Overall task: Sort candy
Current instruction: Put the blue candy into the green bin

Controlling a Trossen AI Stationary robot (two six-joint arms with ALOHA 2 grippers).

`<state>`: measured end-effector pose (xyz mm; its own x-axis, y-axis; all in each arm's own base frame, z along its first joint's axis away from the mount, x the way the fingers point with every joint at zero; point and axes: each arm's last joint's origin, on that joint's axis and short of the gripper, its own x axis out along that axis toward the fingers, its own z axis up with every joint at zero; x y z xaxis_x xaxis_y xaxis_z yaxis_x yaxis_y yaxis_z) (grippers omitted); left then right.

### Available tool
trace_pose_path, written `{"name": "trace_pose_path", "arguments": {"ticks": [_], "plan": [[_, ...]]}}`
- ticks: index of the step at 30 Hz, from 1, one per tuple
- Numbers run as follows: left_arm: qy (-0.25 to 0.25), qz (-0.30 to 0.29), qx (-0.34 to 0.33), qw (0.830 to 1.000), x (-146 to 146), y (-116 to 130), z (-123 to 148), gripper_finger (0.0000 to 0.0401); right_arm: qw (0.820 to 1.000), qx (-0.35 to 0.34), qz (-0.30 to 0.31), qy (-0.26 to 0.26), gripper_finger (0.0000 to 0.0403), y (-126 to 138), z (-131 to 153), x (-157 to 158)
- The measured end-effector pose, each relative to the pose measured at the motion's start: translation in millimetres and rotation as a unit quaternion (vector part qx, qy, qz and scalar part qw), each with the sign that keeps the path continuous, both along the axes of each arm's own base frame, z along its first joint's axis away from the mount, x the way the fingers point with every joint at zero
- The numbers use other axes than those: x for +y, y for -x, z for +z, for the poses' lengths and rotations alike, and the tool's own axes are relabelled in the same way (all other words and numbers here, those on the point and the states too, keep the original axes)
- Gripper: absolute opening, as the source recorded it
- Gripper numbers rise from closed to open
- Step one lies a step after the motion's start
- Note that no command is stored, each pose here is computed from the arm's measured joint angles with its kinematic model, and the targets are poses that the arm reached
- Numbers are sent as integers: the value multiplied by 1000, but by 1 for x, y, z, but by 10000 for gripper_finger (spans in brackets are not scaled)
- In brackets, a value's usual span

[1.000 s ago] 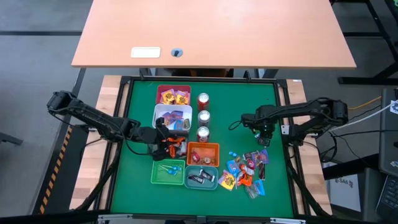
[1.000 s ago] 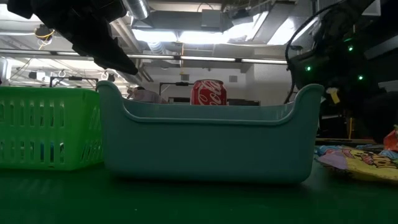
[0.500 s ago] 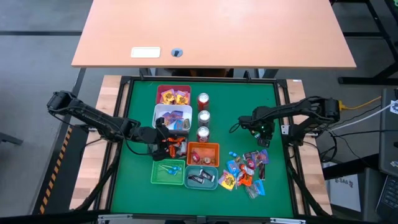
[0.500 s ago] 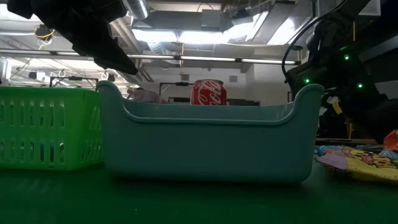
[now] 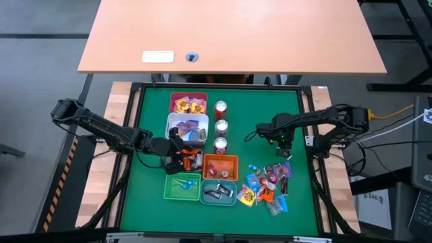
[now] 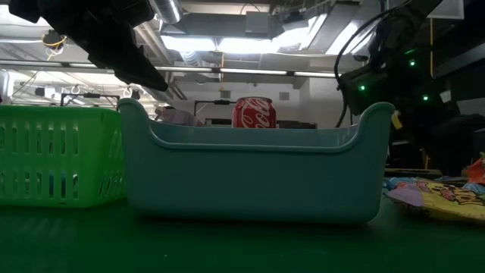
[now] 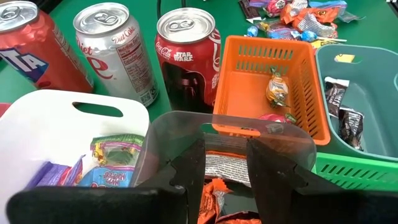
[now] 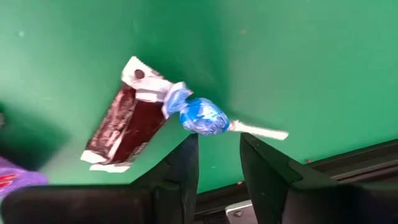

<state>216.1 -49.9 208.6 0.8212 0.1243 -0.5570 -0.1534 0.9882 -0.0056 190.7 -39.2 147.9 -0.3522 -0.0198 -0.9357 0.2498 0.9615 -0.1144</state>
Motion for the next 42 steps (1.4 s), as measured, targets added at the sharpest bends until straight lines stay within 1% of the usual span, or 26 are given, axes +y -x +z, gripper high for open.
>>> {"name": "trace_pose_path", "arguments": {"ticks": [8,10,13,15,20,33,35,40,42], "plan": [[0,0,0,1000,0,0,0,107,1000,-3,4,0,115,-1,0,0],[0,0,0,1000,0,0,0,107,1000,-14,21,-7,115,-2,-1,0],[0,0,0,1000,0,0,0,107,998,-27,58,-29,115,-5,-2,0],[0,0,0,1000,0,0,0,107,997,-30,69,-32,115,-6,-4,0],[0,0,0,1000,0,0,0,107,996,-54,68,-35,115,-10,-5,-1],[0,0,0,1000,0,0,0,107,997,-7,65,-51,114,-12,-20,-1],[0,0,0,1000,0,0,0,107,997,-7,65,-51,107,-12,-20,-1],[0,0,0,1000,0,0,0,107,997,-7,65,-51,68,-12,-20,-1],[0,0,0,1000,0,0,0,107,997,-6,64,-51,63,-12,-20,-1]]}}
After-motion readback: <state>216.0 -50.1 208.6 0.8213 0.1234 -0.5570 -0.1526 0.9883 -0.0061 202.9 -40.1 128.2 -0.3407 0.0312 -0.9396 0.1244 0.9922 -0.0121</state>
